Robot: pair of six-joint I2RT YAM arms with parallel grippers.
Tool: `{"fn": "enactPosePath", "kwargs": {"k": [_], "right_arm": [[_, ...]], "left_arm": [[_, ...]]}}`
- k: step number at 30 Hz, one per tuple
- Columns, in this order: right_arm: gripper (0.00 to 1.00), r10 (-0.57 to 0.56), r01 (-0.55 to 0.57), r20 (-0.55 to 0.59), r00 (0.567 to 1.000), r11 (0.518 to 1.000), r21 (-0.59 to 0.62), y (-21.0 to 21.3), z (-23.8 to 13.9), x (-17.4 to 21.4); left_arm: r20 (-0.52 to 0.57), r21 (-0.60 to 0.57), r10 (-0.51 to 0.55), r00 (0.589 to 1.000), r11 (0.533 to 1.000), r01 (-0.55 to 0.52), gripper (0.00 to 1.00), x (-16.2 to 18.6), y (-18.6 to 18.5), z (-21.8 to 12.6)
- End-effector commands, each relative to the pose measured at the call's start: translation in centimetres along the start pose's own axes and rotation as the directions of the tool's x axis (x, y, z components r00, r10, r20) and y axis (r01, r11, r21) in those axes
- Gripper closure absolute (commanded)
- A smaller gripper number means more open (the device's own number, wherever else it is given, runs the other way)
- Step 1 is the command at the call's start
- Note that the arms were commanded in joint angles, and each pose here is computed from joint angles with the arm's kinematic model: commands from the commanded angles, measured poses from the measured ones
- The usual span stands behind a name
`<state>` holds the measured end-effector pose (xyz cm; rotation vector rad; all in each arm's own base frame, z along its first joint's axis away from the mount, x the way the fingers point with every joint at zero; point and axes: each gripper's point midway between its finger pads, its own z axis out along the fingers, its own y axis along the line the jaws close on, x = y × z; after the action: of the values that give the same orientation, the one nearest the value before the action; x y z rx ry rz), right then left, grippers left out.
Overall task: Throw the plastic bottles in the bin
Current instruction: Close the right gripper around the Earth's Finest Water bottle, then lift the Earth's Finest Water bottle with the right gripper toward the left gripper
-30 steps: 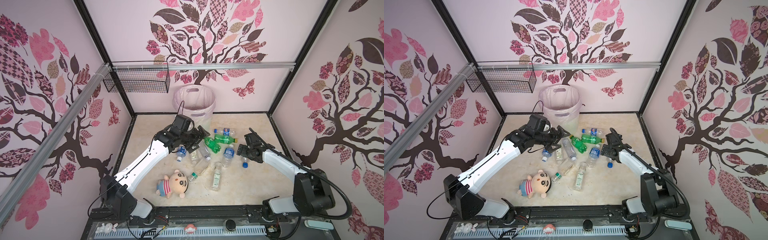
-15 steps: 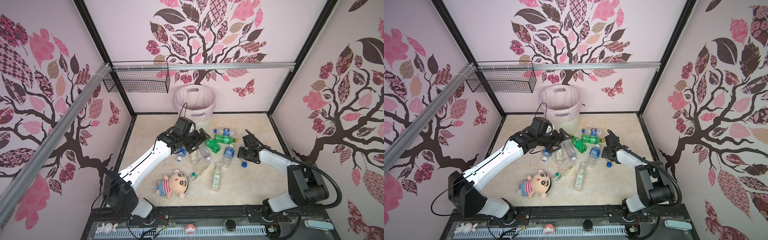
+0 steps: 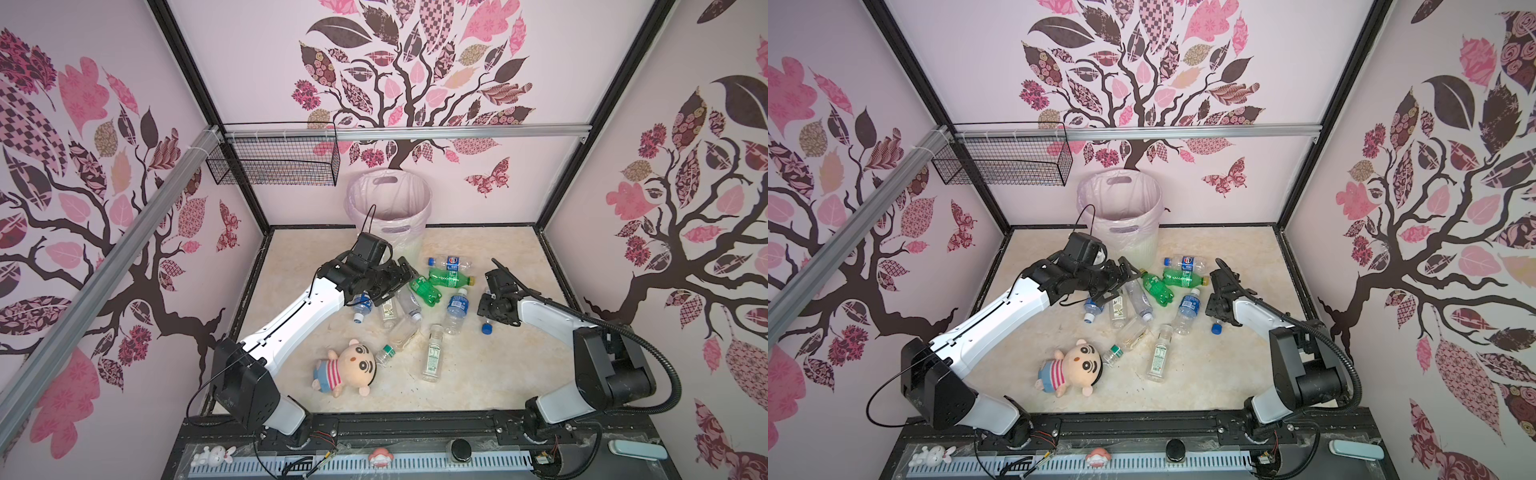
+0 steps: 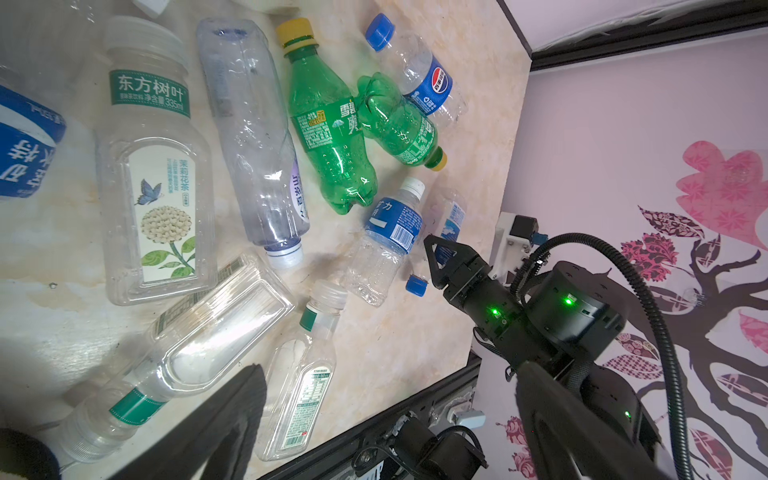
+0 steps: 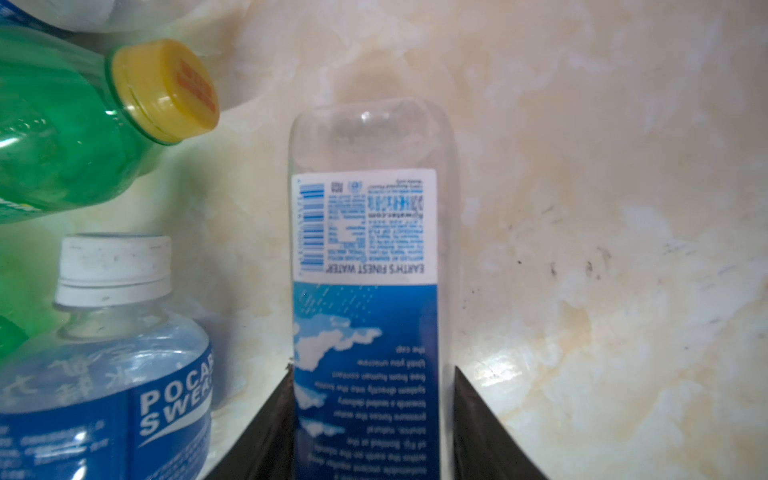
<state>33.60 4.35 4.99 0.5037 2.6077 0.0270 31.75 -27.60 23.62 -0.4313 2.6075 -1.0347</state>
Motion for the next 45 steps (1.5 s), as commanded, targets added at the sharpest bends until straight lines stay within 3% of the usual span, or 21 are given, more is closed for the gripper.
{"fn": "enactPosePath", "kwargs": {"k": [1,7,12,24,35,45], "right_arm": [[0.47,0.041,-0.04,0.028,0.999,0.999,-0.018,-0.4,-2.4,-0.7],[0.5,0.108,-0.102,0.076,0.991,0.991,-0.087,0.8,-5.9,-3.0],[0.5,0.17,-0.15,0.111,0.979,0.975,-0.166,2.0,-8.0,-4.7],[0.5,0.145,-0.102,0.12,0.982,0.946,-0.309,6.6,-13.7,-7.2],[0.51,0.172,-0.104,0.08,0.982,0.841,-0.53,15.0,-19.9,-10.2],[0.51,0.132,-0.078,0.043,0.99,0.781,-0.619,20.5,-22.3,-10.4]], "left_arm": [[0.037,-0.005,0.026,0.999,1.0,-0.026,0.03,-0.7,-1.0,-1.4],[0.055,-0.034,0.061,0.997,0.998,-0.059,0.03,-0.7,-0.8,-2.9],[0.036,0.039,0.075,0.996,0.996,-0.077,0.03,-0.2,-1.2,-2.6],[0.017,0.079,0.123,0.992,0.989,-0.124,0.03,0.0,-1.7,-2.3],[-0.01,0.205,0.199,0.98,0.959,-0.193,0.03,0.3,-4.8,-1.6],[0.02,0.262,0.274,0.961,0.927,-0.27,0.07,0.1,-7.1,-1.9]]}}
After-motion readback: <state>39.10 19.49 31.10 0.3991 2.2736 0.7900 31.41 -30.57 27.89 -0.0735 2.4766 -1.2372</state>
